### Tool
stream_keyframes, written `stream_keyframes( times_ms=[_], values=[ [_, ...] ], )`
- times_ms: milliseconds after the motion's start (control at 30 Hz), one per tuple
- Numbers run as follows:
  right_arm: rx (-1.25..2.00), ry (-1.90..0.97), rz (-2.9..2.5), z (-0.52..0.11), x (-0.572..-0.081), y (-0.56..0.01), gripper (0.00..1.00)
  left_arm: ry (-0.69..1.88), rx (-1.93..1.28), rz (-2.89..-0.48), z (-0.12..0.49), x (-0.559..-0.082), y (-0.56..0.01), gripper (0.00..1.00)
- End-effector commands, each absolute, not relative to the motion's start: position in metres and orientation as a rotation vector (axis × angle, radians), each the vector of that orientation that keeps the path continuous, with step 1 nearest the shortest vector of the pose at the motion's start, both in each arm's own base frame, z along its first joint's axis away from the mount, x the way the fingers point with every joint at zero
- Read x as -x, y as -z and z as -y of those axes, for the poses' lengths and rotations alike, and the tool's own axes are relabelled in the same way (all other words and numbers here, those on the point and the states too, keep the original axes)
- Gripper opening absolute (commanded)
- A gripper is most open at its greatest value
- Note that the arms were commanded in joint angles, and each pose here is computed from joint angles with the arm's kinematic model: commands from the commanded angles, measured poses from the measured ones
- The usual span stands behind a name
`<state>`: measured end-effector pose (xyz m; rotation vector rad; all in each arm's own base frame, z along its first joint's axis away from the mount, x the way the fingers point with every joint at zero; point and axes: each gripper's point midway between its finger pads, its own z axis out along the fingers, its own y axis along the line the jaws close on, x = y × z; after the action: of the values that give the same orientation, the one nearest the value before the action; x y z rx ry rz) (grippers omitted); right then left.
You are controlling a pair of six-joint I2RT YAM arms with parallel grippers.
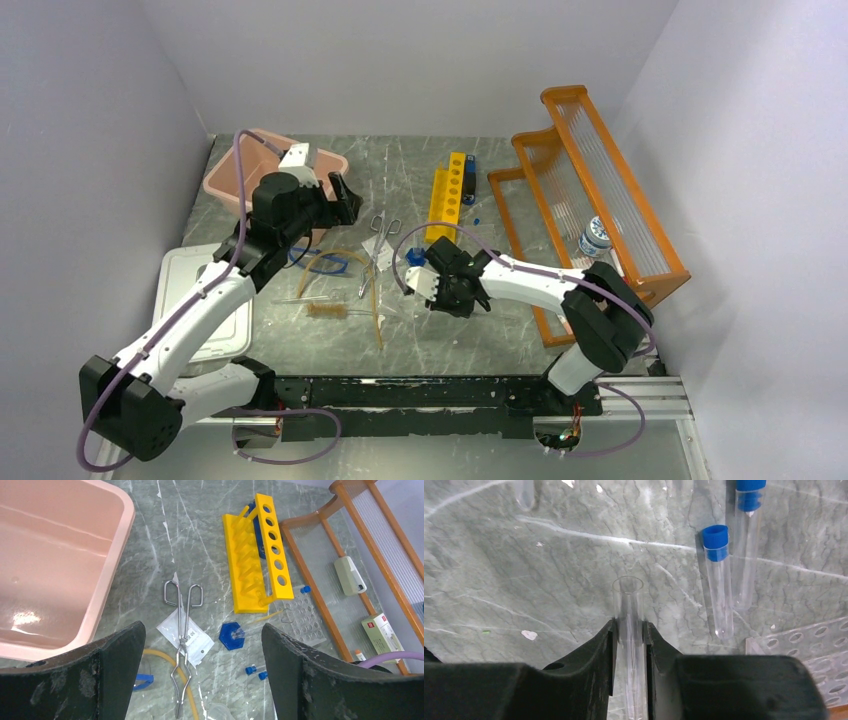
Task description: Organize the chemistry lab equipment
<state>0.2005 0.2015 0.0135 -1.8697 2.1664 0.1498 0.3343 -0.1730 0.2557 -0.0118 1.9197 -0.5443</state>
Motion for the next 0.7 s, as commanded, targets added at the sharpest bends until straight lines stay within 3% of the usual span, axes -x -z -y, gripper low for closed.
stream_keyframes(
  times_ms=[0, 267, 667],
  values=[
    [1.781, -0.292, -2.110, -0.225, -0.201, -0.036, 0.19, 0.537, 0.052, -1.869, 0.166, -0.331, -0.276, 0.90],
    [1.448, -0.518, -1.945, -0.254, -0.222, -0.125, 0.18, 0.580, 0.048, -1.850, 0.167, -0.321, -0.279, 0.88],
    [0.804, -0.800, -1.618, -0.284, -0.247, -0.290, 0.17, 0.747, -0.295, -1.809, 0.207, -0.301, -0.304, 0.97]
  ],
)
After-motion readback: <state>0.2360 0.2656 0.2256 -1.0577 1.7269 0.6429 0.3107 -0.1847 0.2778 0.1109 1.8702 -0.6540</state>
